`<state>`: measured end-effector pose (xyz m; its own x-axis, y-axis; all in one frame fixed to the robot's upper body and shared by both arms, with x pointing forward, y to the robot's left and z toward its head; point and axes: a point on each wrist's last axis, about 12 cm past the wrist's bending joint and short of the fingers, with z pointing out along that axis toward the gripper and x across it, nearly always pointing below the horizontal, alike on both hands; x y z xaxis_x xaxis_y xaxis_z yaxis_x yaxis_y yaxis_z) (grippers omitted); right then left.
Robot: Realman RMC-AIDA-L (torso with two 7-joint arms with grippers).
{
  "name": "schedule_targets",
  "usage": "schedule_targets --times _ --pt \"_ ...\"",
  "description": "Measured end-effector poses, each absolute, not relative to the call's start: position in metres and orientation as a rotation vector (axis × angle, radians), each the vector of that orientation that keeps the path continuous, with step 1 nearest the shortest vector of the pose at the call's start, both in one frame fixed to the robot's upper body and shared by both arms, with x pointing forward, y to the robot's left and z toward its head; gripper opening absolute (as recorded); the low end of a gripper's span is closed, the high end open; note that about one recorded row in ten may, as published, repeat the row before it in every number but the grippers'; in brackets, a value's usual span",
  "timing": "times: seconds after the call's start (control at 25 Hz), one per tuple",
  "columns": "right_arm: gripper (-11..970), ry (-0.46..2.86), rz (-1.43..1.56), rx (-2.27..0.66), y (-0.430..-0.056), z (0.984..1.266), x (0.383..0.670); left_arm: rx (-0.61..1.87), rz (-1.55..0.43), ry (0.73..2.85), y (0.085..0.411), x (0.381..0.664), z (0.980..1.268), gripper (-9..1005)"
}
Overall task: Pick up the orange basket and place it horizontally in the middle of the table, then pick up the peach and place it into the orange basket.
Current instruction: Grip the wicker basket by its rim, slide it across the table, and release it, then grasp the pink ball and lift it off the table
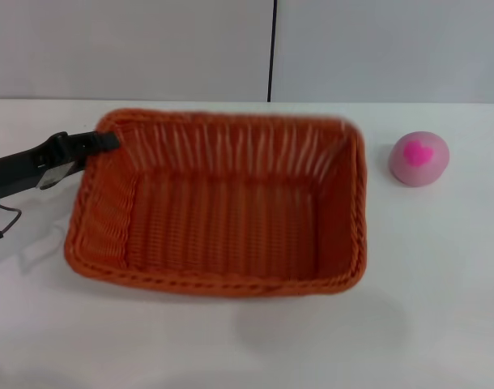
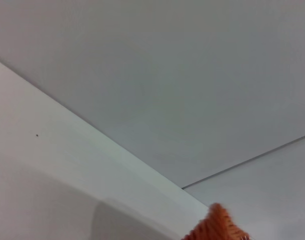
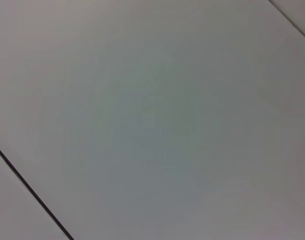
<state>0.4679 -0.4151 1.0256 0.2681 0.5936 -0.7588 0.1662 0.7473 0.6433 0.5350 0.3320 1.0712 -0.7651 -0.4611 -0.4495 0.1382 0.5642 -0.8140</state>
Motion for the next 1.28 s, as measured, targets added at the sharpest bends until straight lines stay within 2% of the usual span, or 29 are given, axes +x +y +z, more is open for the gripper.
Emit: schedule_targets --times 0.04,0.44,0.64,0.72,1.0,1.28 --pt "638 1.293 0.324 0.714 -0.415 1.026 0.468 -0.259 -1.195 2.150 0.332 0.535 1.071 286" --pt "634 1.312 0.340 0.687 -0.412 1.025 0.468 -0.207 -1.184 2.119 0.336 0.538 1.080 535" --pt "633 1.361 0.361 0.582 -0.412 1.031 0.475 -0.138 -1.145 1.991 0.352 0.546 1.100 566" --pt "632 1.385 0.379 0.523 -0.413 1.036 0.480 -0.095 -1.108 1.861 0.360 0.547 1.112 567" --pt "630 1.501 0.521 0.205 -0.419 1.071 0.503 0.003 -0.980 1.637 0.361 0.543 1.117 567" --pt "627 1.723 0.751 -0.162 -0.422 1.124 0.530 0.056 -0.964 1.582 0.349 0.540 1.106 566"
